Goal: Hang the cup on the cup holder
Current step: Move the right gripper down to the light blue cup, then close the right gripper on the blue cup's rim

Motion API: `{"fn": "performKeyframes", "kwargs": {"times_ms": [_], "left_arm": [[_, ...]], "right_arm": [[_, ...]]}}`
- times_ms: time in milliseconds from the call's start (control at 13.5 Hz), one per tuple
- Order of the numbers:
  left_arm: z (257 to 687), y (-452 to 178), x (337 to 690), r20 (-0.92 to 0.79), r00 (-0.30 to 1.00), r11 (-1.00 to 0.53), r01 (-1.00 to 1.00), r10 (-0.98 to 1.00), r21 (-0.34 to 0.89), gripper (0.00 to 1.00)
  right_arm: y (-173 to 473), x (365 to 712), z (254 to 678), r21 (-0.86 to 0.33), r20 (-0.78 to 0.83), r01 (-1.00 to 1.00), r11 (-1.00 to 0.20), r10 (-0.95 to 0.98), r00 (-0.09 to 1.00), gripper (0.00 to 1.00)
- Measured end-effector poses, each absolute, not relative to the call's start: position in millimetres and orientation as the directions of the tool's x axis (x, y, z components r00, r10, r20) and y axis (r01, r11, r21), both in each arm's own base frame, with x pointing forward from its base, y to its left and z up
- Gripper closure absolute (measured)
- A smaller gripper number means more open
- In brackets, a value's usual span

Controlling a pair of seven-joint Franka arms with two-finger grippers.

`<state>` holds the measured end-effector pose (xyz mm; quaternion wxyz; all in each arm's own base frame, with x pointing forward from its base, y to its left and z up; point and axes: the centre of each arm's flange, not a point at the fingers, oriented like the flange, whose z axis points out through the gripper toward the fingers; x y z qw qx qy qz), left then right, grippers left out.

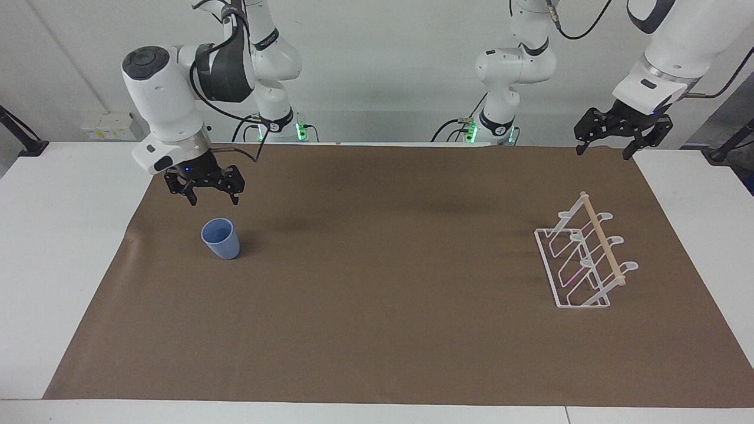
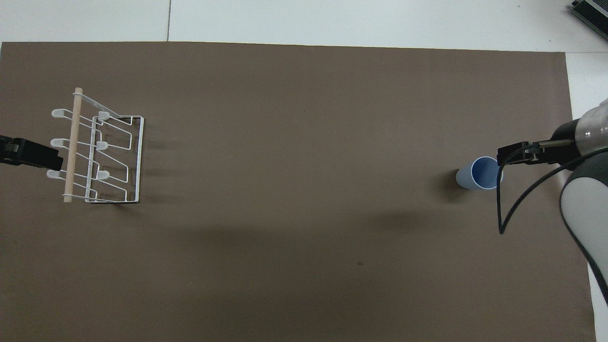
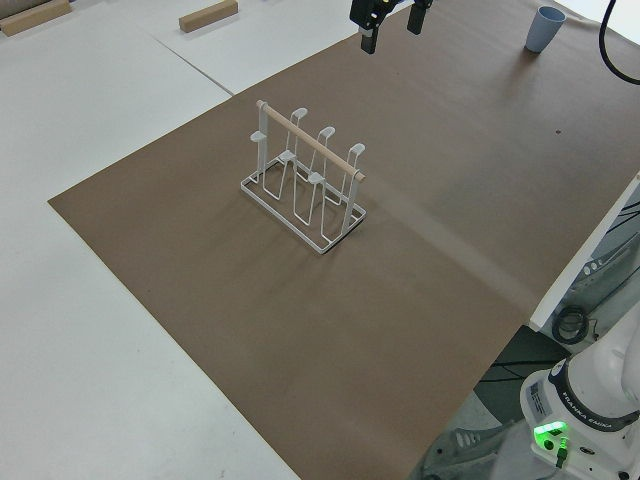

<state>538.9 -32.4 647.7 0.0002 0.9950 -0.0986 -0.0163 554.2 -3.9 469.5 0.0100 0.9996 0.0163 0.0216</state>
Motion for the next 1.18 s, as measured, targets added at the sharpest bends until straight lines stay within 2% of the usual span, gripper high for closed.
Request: {"fn": "performKeyframes", "kwargs": {"times_ms": [222,518,1183], "left_arm": [[648,-32,539,-0.032,0.980,-0.981,-0.196,-0.196,0.004,0.00],[648,-32,539,-0.032,0.980,-0.981,-0.196,-0.196,0.004,0.00],[647,-31,539,-0.033,0.980,-0.981,-0.194,-0.194,0.004,0.00]], "right_arm": [[-4,557,426,0.014,0.004,0.034,-0.999,0.034,0.999,0.00],[1,558,389,0.009,0.009,0.044,-0.999,0.044,0.999,0.00],[-2,550,367,0.008,0.002,0.039,-0.999,0.039,0.999,0.00]]}}
